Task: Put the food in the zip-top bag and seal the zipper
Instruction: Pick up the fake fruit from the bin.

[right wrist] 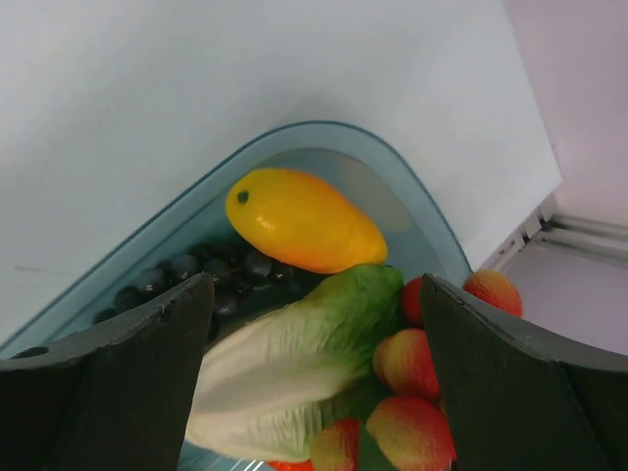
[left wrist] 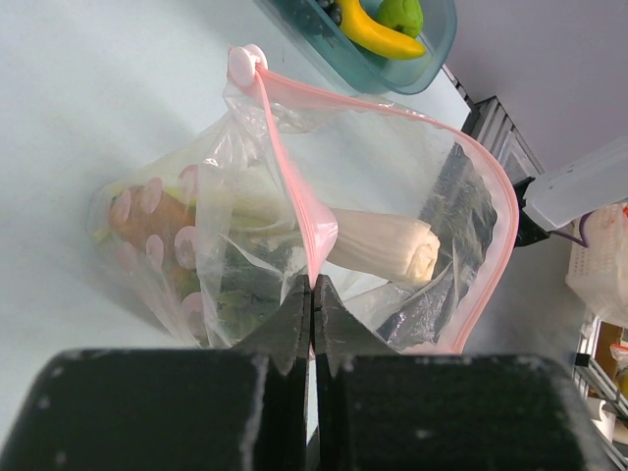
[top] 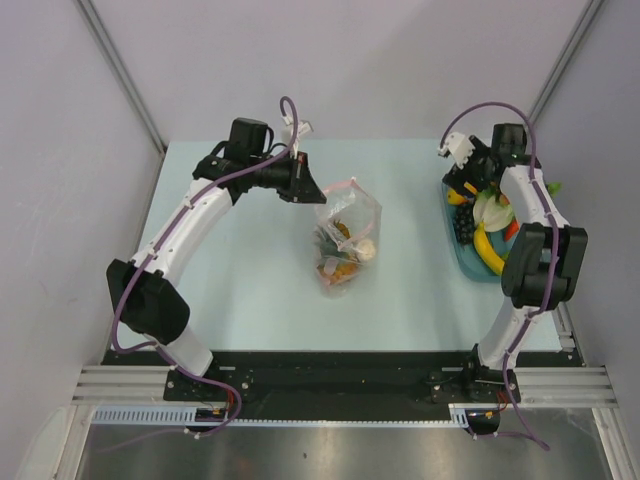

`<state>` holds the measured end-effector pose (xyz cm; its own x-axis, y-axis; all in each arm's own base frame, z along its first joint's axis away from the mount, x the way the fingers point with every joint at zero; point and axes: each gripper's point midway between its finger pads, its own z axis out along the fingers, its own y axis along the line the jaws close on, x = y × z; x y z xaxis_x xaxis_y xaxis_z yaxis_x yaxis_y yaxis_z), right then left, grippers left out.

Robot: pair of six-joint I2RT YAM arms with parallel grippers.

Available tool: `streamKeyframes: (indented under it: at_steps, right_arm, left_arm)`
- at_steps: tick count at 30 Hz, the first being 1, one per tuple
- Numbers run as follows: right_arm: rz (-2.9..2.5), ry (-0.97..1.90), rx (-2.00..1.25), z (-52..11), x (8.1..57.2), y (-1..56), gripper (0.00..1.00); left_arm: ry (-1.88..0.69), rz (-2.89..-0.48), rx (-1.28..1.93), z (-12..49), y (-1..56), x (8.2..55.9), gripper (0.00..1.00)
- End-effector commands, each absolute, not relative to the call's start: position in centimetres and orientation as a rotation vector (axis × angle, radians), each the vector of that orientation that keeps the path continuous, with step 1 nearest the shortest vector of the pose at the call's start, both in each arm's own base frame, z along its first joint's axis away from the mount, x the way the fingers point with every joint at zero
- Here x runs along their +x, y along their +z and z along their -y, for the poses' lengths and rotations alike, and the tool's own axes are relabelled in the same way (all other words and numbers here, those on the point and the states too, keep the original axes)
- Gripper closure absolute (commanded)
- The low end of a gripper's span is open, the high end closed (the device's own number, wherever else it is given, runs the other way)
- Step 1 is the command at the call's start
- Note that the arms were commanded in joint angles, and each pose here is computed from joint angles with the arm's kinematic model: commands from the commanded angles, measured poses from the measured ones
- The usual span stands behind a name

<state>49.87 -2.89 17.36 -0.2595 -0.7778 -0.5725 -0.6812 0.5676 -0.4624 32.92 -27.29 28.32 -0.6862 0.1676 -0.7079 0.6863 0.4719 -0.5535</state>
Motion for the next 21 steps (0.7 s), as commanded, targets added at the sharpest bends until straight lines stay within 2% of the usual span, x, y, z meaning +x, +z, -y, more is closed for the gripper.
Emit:
streamKeyframes:
  at_steps: [1, 21]
  right_arm:
    - [-1.927, -0.253, -1.426, 3.7, 51.7, 14.9, 0.09]
    - [-1.946, -0.314, -1.611, 2.5, 53.0, 7.5, 0.06]
  left_arm:
    - [-1.183, -2.091, 0.734, 27.4, 29.2, 33.4, 1.00]
    - [-1.213, -2.134, 0.662, 26.6, 28.3, 34.5, 1.00]
